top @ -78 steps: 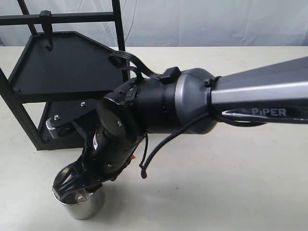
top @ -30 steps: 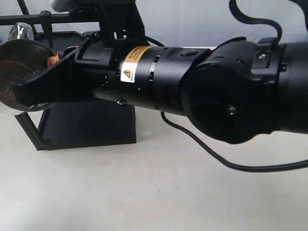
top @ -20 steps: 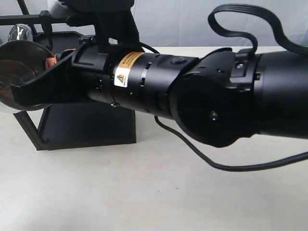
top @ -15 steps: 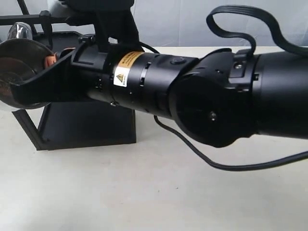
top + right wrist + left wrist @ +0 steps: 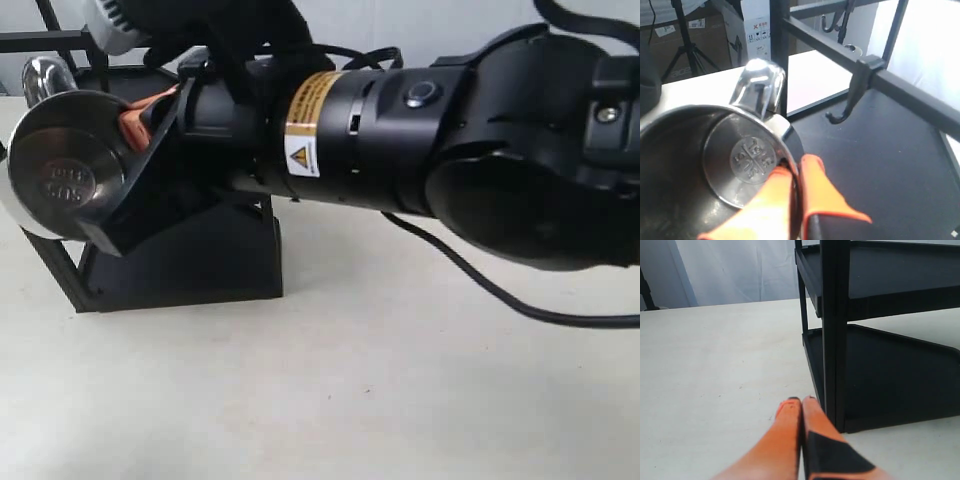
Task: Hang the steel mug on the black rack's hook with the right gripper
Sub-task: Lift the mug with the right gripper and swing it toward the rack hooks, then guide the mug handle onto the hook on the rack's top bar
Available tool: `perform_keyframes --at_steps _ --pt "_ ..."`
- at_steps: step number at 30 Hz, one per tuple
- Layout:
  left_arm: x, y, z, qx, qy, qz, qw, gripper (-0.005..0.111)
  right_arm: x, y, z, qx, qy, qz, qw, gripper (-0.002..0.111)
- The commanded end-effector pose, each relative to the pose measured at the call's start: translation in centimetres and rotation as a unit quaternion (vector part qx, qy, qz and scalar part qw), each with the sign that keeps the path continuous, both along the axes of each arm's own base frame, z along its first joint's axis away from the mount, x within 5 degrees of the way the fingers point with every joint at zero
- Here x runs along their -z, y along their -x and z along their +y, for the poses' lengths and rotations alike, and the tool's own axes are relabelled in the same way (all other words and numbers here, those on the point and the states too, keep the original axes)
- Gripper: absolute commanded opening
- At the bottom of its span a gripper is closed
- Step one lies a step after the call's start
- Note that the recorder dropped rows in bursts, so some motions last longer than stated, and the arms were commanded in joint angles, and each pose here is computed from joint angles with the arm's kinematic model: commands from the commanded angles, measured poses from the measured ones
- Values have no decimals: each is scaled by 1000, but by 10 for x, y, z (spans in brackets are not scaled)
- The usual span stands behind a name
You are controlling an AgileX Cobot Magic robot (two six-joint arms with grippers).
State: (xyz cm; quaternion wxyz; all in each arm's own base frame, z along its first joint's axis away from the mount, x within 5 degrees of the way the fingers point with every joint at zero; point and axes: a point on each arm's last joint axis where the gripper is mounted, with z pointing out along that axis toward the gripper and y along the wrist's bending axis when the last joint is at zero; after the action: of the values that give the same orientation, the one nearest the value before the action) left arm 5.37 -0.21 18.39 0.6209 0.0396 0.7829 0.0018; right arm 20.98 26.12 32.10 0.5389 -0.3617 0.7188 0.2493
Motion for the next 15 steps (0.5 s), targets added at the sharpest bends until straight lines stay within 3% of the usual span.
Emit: perform_keyframes --at_steps 1,15 --pt "-1 0 0 1 3 -3 1000 0 -6 7 1 -22 16 -37 999 -1" --pt "-1 0 0 1 3 -3 1000 0 28 19 -3 -42 49 -18 998 -1"
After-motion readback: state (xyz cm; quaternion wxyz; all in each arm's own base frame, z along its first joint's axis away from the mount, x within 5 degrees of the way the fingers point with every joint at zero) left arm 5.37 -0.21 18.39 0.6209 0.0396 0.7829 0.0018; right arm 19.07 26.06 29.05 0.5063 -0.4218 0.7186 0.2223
